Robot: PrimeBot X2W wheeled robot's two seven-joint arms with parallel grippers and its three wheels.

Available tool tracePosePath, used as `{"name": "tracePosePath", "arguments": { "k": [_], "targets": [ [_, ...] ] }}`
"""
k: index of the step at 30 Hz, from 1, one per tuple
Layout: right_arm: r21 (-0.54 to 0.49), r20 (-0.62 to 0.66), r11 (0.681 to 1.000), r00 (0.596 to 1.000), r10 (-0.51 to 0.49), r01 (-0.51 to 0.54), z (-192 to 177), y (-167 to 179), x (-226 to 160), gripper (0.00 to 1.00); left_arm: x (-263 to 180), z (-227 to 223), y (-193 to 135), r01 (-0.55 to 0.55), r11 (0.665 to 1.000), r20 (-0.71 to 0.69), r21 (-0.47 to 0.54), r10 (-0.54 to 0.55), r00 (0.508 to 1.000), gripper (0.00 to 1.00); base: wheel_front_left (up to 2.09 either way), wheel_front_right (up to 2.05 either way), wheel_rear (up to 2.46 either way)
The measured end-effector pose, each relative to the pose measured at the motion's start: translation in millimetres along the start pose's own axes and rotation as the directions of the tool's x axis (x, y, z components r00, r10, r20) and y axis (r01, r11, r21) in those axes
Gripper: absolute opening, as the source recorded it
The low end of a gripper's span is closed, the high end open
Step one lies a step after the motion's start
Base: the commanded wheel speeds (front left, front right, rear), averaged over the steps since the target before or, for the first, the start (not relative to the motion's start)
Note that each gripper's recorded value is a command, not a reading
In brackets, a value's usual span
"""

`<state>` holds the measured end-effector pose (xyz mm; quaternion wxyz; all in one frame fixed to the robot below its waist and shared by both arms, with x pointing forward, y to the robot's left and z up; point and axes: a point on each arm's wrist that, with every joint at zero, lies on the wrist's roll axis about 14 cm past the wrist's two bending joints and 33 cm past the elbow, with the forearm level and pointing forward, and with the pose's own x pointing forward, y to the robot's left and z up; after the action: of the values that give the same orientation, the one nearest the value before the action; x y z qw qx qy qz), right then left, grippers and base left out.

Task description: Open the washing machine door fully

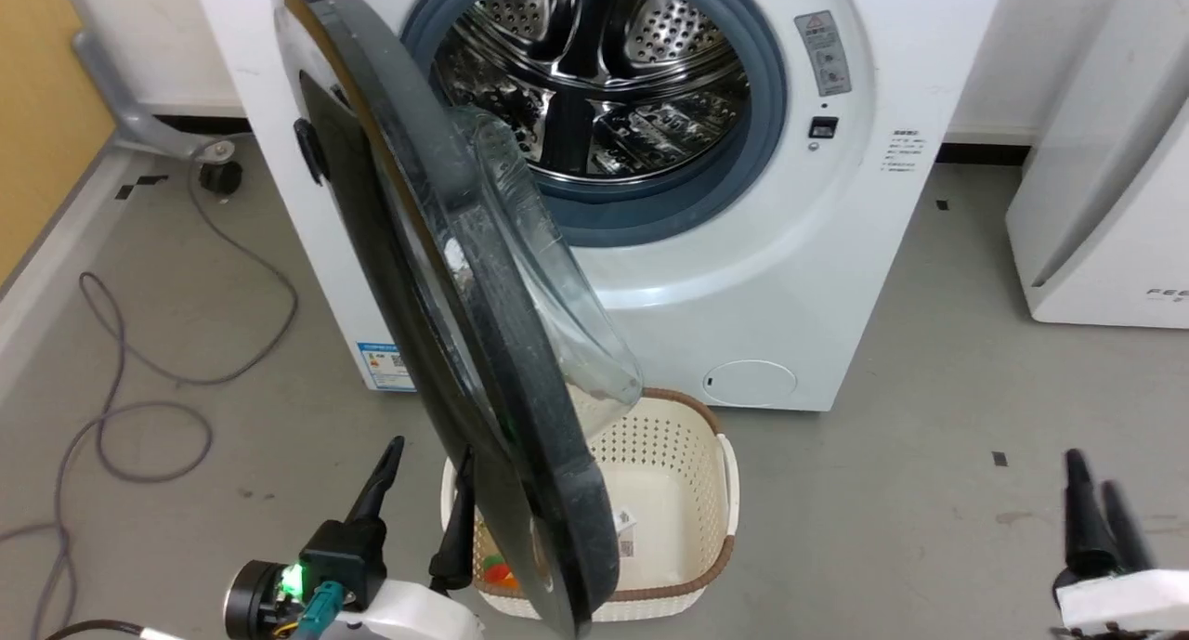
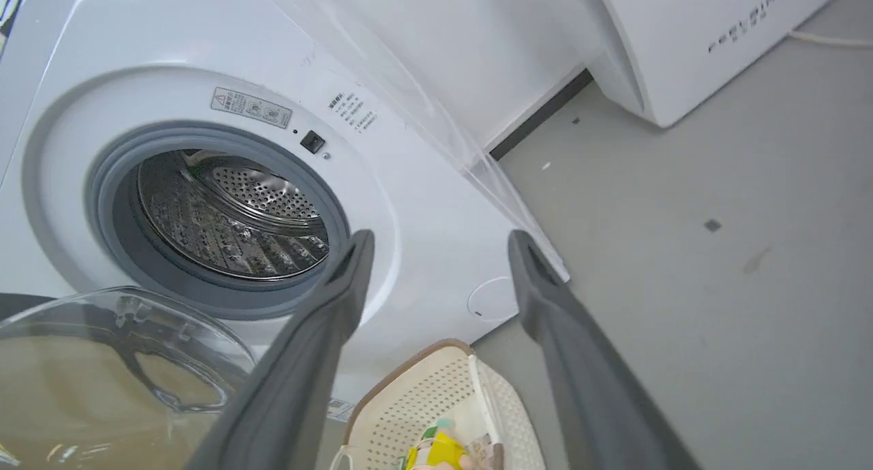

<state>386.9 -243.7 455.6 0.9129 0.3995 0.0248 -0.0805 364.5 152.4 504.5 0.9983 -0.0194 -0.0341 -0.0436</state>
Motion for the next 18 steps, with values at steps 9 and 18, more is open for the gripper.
{"name": "tracePosePath", "arguments": {
  "k": [9,18],
  "targets": [
    [-0.568,0.129,0.819,0.973,0.190,-0.085,29,52,-23,1.00,3,-5,2,-0.002,1.000,-0.014,-0.003,0.002,1.000,1.00,0.00,0.00,0.00],
    [-0.716,-0.018,0.668,0.962,0.272,-0.202,-11,73,-49,1.00,5,-6,4,-0.005,1.000,-0.017,-0.006,0.005,1.000,1.00,0.00,0.00,0.00]
  ]
}}
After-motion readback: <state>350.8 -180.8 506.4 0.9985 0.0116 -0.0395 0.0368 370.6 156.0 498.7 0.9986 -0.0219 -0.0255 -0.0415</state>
